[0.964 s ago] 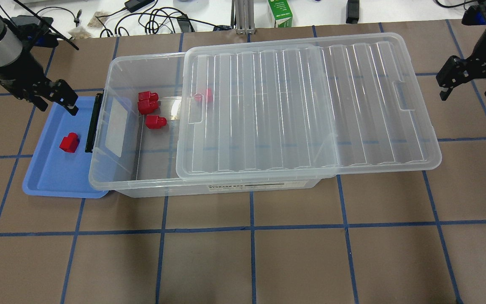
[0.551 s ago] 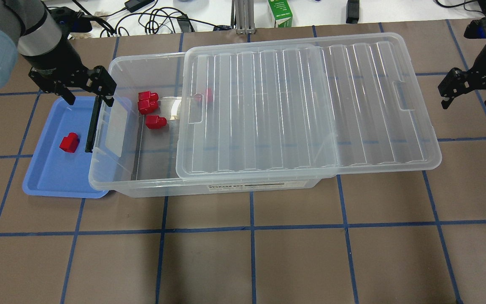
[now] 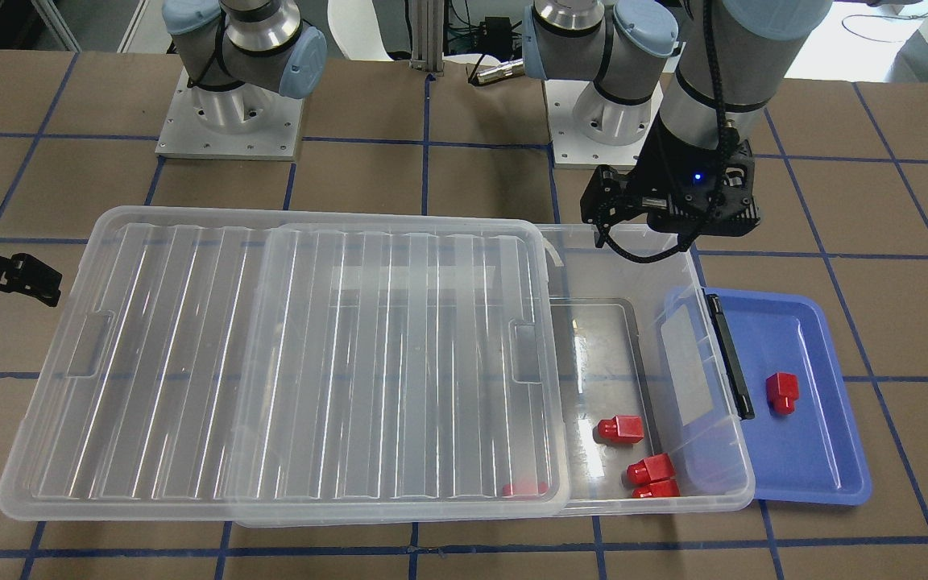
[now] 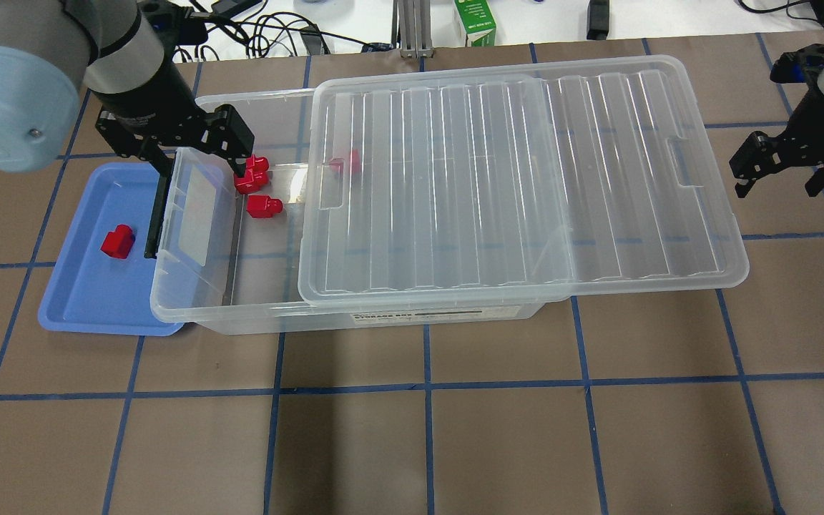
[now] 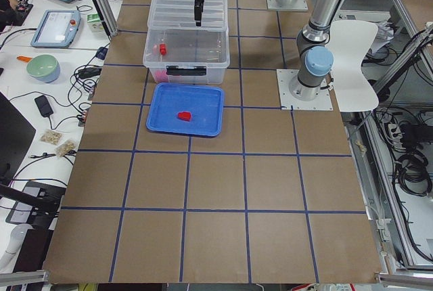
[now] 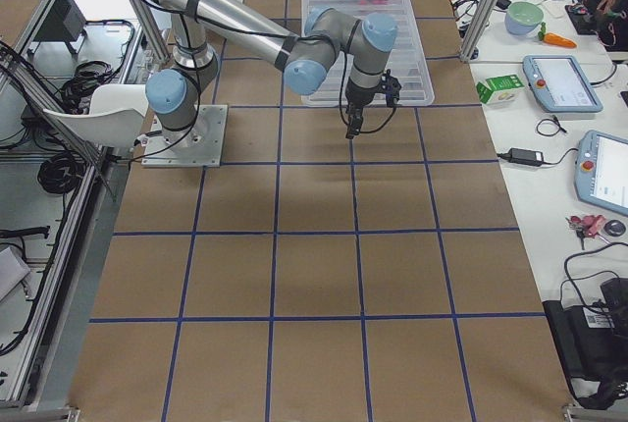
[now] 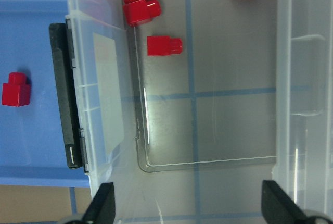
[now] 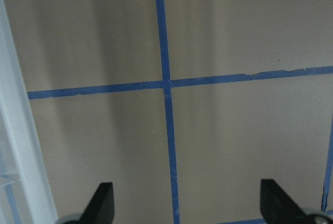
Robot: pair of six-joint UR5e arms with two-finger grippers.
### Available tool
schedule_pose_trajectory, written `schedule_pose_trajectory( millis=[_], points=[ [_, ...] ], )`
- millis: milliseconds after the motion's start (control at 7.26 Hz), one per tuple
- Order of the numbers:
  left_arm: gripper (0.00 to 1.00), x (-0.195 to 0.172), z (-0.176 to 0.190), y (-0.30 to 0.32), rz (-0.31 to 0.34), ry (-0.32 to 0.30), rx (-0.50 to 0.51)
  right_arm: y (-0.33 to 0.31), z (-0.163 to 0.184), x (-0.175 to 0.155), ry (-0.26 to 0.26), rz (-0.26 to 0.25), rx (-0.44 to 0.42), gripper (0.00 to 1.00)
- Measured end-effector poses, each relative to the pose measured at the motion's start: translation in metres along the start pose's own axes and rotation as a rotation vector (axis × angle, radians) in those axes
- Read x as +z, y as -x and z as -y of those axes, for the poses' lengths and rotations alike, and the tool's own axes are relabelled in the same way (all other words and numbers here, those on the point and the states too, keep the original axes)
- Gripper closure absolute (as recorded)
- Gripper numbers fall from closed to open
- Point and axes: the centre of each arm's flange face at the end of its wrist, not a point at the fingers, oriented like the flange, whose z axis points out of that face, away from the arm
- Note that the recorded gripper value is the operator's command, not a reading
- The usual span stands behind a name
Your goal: Place red block in blue tray from box
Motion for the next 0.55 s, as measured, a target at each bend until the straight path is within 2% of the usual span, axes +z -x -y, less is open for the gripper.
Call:
schedule_pose_trajectory(
  millis=[551],
  points=[
    [0.0, -0.002, -0.002, -0.004, -0.001, -0.009, -0.004, 0.023, 0.002, 0.0, -0.001, -0.002, -0.039, 0.0]
  ],
)
